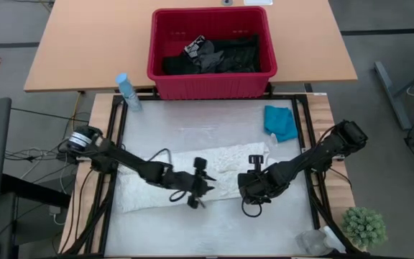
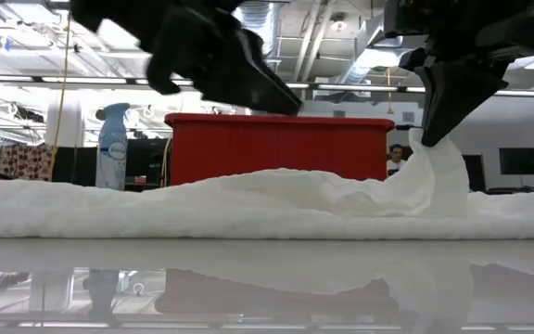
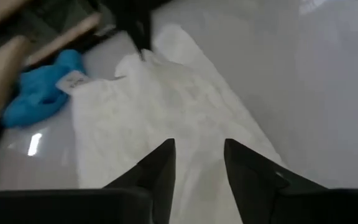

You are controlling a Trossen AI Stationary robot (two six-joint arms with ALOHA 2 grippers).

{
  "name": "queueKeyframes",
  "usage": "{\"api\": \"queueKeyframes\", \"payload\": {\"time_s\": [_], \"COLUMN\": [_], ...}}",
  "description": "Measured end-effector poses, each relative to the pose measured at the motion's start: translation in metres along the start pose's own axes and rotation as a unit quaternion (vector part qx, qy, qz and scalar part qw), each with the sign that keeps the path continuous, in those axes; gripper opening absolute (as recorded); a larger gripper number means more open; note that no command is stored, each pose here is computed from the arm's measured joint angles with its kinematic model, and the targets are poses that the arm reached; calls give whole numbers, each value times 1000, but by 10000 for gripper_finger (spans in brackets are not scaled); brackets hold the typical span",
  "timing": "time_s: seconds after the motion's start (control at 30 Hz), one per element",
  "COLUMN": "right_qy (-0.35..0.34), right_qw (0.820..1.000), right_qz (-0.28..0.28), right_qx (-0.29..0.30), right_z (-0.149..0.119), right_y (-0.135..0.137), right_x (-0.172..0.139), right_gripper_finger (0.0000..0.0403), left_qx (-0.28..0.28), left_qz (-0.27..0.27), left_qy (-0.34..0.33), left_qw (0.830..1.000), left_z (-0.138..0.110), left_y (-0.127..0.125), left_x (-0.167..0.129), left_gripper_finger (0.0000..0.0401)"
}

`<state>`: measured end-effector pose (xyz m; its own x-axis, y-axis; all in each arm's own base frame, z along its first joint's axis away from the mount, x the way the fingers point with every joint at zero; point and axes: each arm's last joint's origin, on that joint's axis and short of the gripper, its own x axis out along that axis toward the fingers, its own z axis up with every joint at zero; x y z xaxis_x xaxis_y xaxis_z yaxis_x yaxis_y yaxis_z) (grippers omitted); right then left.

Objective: Fold laundry
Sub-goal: Fold the white shirt

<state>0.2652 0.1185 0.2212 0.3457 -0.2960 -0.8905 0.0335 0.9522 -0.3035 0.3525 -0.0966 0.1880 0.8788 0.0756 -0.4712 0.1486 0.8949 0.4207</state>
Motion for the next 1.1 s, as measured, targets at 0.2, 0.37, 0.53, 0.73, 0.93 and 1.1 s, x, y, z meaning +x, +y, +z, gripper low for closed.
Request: {"api": "queueKeyframes", "payload": {"time_s": [0.2,0.37,0.53,0.73,0.93,1.1], "right_qy": [0,-4,-5,-4,-3,11], "right_qw": [1000,999,999,999,999,998], "right_qz": [0,2,2,1,2,4], "right_qx": [26,33,41,43,47,63], "right_z": [0,1,2,3,2,0], "right_y": [0,0,-1,-3,-3,-3], "right_x": [0,0,1,2,2,2], "right_gripper_finger": [18,18,18,18,18,18], "left_qx": [94,132,117,109,75,72], "left_qz": [-24,-40,-40,10,-1,-13], "left_qy": [91,135,137,132,149,178], "left_qw": [991,981,983,985,986,981], "left_z": [5,-7,-11,-8,-13,-21], "left_y": [3,8,16,24,29,32], "left_x": [30,42,46,47,47,46], "left_gripper_finger": [167,176,176,168,132,105]}}
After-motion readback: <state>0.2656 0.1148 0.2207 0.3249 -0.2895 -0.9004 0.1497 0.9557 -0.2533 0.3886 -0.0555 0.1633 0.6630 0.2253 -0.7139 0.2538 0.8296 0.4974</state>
